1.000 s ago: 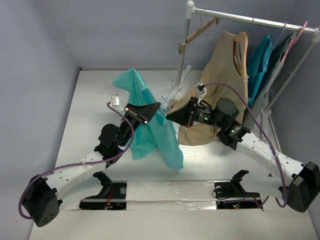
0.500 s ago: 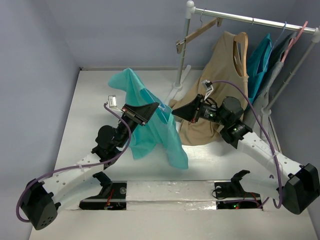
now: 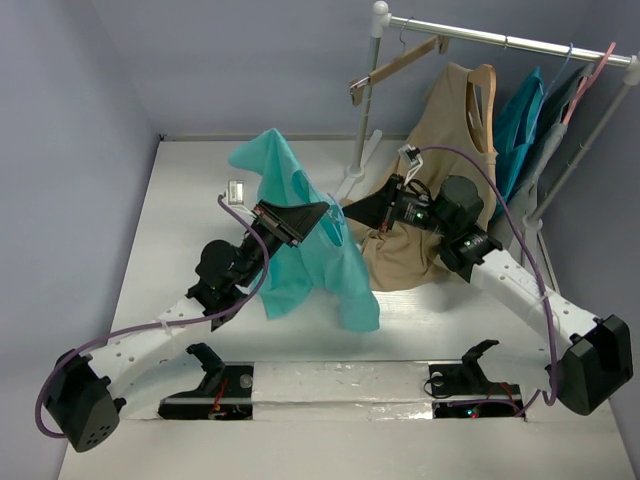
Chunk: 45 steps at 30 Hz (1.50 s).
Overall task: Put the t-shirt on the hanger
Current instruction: Place the T-shirt on the hanger, then place the hanger at the clothesline.
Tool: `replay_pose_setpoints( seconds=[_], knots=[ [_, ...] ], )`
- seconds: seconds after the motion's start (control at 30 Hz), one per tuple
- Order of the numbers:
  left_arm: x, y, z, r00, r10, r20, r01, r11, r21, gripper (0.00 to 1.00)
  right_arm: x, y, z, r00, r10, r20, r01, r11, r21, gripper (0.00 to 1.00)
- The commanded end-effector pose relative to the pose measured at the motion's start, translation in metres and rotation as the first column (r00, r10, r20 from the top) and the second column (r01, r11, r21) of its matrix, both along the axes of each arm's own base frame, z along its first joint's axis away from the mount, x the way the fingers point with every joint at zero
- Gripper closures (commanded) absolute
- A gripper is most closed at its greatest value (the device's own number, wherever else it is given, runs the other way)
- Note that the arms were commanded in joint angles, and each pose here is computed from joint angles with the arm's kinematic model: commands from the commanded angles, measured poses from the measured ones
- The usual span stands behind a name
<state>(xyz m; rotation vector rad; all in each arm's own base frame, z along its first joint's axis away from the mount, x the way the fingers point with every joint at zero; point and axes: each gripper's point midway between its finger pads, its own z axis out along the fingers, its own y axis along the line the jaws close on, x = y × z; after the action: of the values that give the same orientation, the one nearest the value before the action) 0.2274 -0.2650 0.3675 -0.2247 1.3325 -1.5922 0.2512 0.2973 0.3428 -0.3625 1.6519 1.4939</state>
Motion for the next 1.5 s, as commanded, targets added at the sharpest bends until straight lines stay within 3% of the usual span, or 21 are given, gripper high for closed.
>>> replay_pose_setpoints(
  seconds=[0.0,0.07,0.23,0.27,0.37,0.47,0.7,0.87,1.0,1.17,1.33,1.47],
  knots=[
    [-0.023,0.011,0.082,0.984,-0.020,0.180,0.042,0.992,-0.122,1.00,0.002,0.000,0.035,0.997,0.010,0.082,-0.011,1.000,0.005,0.93],
    [-0.024,0.013,0.101,0.981,-0.016,0.195,0.042,0.990,-0.132,1.00,0.001,-0.001,0.044,0.994,0.011,0.105,-0.010,1.000,-0.014,0.78],
    [-0.023,0.012,0.120,0.984,-0.020,0.179,0.046,0.989,-0.142,1.00,-0.002,-0.006,0.034,0.998,0.007,0.065,0.000,0.995,-0.104,0.56],
    [-0.020,0.014,0.120,0.986,-0.006,0.166,0.032,0.988,-0.150,1.00,-0.003,-0.008,0.036,0.997,-0.002,0.074,0.010,0.994,-0.109,0.47],
    [-0.014,0.014,0.117,0.991,0.006,0.132,0.014,0.989,-0.148,1.00,-0.006,-0.023,0.042,0.992,-0.070,0.104,0.084,0.987,-0.139,0.34],
    [-0.010,0.010,0.119,0.994,0.004,0.109,0.012,0.990,-0.142,1.00,-0.014,-0.037,0.056,0.984,-0.114,0.139,0.137,0.977,-0.166,0.27],
    [0.004,0.015,0.133,0.993,0.063,0.096,-0.048,0.987,-0.155,1.00,-0.049,-0.051,0.074,0.960,-0.103,0.259,0.152,0.973,-0.175,0.23],
    [0.010,0.017,0.142,0.990,0.092,0.104,-0.073,0.982,-0.173,1.00,-0.064,-0.047,0.045,0.953,-0.096,0.288,0.182,0.940,-0.289,0.23],
    [0.013,0.019,0.148,0.989,0.102,0.111,-0.080,0.980,-0.183,1.00,-0.075,-0.035,0.034,0.940,-0.090,0.329,0.195,0.932,-0.304,0.18],
    [0.010,0.020,0.149,0.989,0.089,0.115,-0.065,0.978,-0.198,1.00,-0.062,-0.023,0.013,0.933,-0.116,0.341,0.248,0.893,-0.376,0.18],
    [0.003,0.024,0.148,0.990,0.075,0.116,-0.049,0.976,-0.211,1.00,-0.049,-0.013,0.007,0.919,-0.151,0.364,0.295,0.876,-0.381,0.26],
    [-0.003,0.027,0.147,0.991,0.063,0.121,-0.035,0.976,-0.217,1.00,-0.044,-0.003,0.008,0.915,-0.158,0.371,0.299,0.883,-0.361,0.40]
  ],
)
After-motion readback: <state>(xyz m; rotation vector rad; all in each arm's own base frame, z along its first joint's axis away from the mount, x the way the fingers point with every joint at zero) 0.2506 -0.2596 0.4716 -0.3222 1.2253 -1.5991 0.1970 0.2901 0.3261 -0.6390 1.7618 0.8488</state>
